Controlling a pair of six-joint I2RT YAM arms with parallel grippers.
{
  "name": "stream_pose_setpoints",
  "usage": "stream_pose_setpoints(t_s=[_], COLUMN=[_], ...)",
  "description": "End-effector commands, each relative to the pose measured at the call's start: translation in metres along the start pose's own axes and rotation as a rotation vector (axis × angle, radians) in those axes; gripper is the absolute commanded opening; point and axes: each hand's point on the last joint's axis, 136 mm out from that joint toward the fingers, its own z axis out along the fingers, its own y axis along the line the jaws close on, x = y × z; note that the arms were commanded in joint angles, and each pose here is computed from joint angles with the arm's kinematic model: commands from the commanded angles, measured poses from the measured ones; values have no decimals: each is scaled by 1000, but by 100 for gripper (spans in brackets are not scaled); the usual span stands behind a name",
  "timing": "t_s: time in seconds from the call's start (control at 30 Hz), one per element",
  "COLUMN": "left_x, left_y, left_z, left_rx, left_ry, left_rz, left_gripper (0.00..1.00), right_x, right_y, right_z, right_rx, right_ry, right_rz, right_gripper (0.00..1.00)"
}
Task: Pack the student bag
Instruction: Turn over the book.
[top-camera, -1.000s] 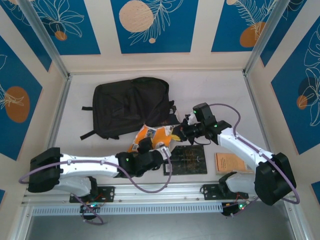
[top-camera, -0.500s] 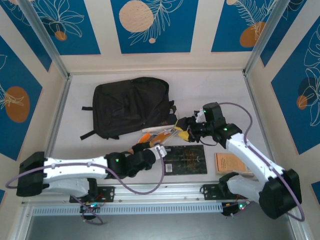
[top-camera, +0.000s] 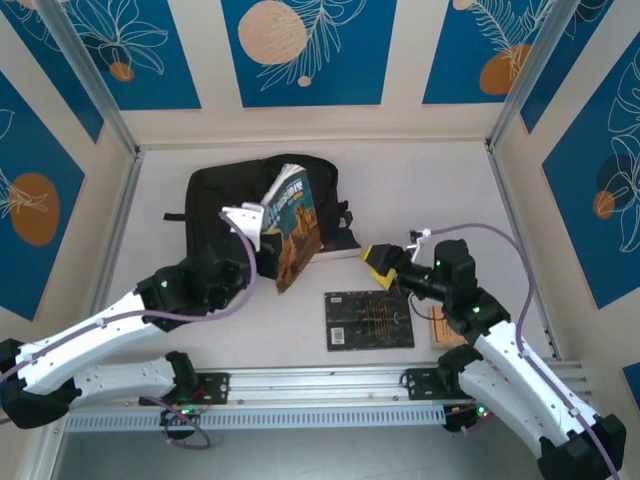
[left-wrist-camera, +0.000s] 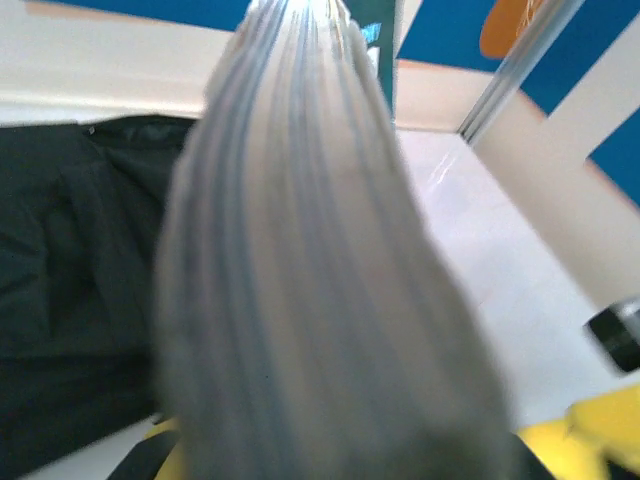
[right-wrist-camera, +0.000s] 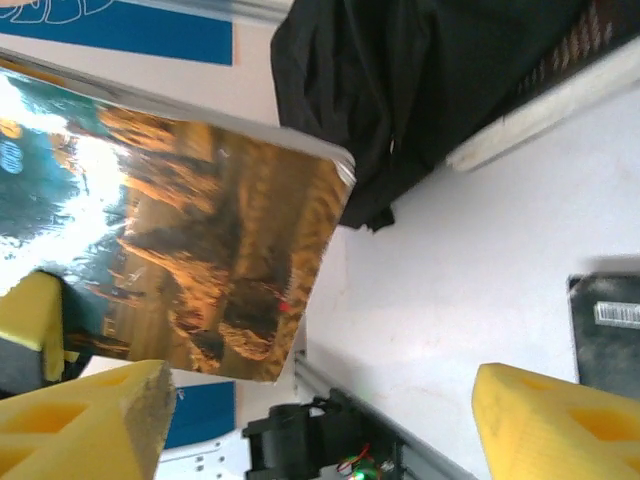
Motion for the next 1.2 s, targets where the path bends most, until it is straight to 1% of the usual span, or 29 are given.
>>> stream_pose_setpoints(t_s=[0.0,0.13,0.23,0.37,0.47,0.57,0.77,0.8,0.97,1.03,1.1,1.17], left_x=[-37,-40,-36,-31,-28,-24,-13,-11,-1,3,9,13], left_y=[-7,-4,-6,-5,-7,-7,-1,0,5,7,8,6], left_z=[-11,-10,-7,-6,-5,-5,-5,-5,-7,-7,-7,-6], left_rx=[78,94,118,123,138,140,119,116,115,110,108,118], left_ry=[-101,-94,-69,-29,-8,16,53,59,88,99,116,134], left_rz=[-435,-668,-780,-878,-915,-927,-949,-952,-967,-969,-976,-981], left_gripper=[0,0,0,0,0,0,0,0,0,0,0,0], right_x=[-2,5,10,10,9,5,-3,-5,-23,-28,-29,-26], right_y=[50,75,94,117,128,135,153,155,152,154,161,167], right_z=[1,11,17,25,30,33,28,26,8,1,-4,-3], right_rx=[-204,-312,-357,-415,-439,-469,-533,-541,-561,-573,-597,-606], right_ry=[-35,-17,-5,18,15,0,-35,-45,-143,-163,-162,-140], right_rz=[0,41,35,46,36,34,7,1,-9,-22,-50,-71], right_gripper=[86,88,89,89,90,87,76,73,60,57,54,54])
